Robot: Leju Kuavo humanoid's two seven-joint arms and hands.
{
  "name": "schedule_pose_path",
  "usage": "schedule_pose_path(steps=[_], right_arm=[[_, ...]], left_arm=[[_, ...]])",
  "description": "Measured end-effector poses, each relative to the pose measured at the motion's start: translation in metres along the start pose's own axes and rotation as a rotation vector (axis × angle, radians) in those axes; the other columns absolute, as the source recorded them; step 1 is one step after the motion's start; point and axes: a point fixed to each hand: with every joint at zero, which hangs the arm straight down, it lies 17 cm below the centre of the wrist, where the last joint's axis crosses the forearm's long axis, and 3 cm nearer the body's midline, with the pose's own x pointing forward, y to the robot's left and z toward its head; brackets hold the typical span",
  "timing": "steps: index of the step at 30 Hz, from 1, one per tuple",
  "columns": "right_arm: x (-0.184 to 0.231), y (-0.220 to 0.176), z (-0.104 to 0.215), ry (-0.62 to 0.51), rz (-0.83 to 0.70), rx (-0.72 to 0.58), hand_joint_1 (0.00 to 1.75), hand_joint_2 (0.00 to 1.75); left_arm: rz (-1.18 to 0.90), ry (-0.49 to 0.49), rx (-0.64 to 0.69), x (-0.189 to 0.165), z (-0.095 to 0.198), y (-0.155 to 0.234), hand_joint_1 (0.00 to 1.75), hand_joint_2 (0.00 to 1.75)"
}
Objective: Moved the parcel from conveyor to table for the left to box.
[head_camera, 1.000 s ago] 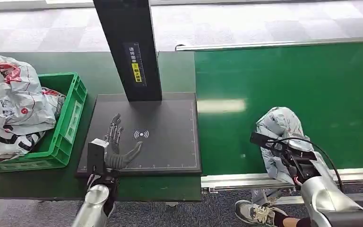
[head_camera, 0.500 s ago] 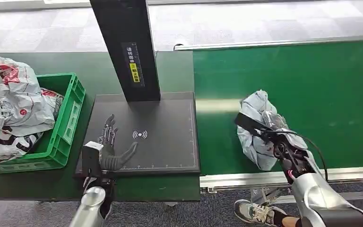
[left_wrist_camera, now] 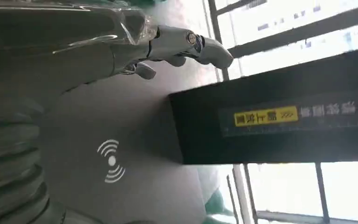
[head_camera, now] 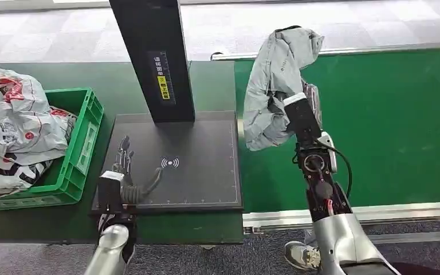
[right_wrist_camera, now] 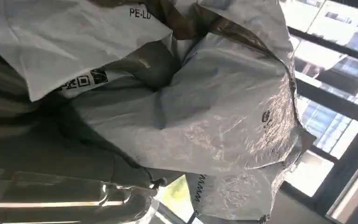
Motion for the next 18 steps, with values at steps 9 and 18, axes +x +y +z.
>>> schedule_pose_path(steps=[9,18], right_arm=[[0.016,0.115,0.032,0.009,0.065,0.363,1.75,1.75],[-0.011,0.181,0.076,0.072,0.225,0.645,1.75,1.75]], left_arm=[[0.026,-0.113,0.204,0.038,-0.015,0.033,0.00,1.75],[-0.016,-0.122,0.285,0.042,-0.008,0.052,0.00,1.75]])
